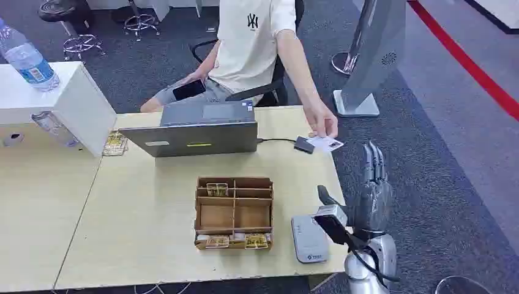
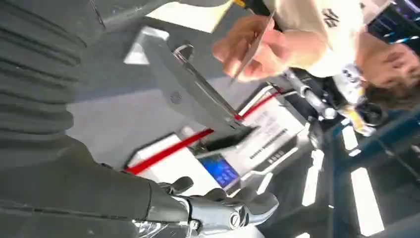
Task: Pass the card to the sensor for recognition and then transmit it.
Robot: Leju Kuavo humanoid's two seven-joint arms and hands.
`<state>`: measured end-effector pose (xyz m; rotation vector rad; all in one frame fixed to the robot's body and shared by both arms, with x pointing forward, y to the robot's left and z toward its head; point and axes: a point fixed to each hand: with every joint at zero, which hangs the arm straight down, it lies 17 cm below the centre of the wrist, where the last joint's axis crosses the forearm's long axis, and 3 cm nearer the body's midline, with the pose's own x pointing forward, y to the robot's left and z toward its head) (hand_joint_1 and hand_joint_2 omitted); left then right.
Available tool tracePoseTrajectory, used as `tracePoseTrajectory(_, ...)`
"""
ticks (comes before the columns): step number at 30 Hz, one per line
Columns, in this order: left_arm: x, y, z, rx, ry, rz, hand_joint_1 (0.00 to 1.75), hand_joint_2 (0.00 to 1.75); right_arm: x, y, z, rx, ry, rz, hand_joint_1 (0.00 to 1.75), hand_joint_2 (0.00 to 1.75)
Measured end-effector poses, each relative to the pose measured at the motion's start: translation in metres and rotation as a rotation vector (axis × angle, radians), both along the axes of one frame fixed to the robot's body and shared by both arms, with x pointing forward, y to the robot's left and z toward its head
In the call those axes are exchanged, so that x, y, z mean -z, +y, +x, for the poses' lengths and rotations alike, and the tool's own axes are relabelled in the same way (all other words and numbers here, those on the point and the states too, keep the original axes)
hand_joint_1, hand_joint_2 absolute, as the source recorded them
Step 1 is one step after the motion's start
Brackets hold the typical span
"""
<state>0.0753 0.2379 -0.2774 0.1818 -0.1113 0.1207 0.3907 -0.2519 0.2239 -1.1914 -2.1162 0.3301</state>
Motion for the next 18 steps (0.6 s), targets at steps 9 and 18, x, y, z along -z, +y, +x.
tracePoseTrajectory(9, 0.000, 0.001, -0.002, 0.013, 0.007, 0.003, 0.00, 0.00, -0.059, 0.056, -0.028, -0.048, -0.150, -0.301, 0.00, 1.75)
tracePoseTrajectory(18, 0.000, -0.001, -0.001, 0.022, 0.007, -0.004, 0.00, 0.00, -0.074, 0.073, -0.035, -0.032, -0.192, -0.454, 0.00, 1.75)
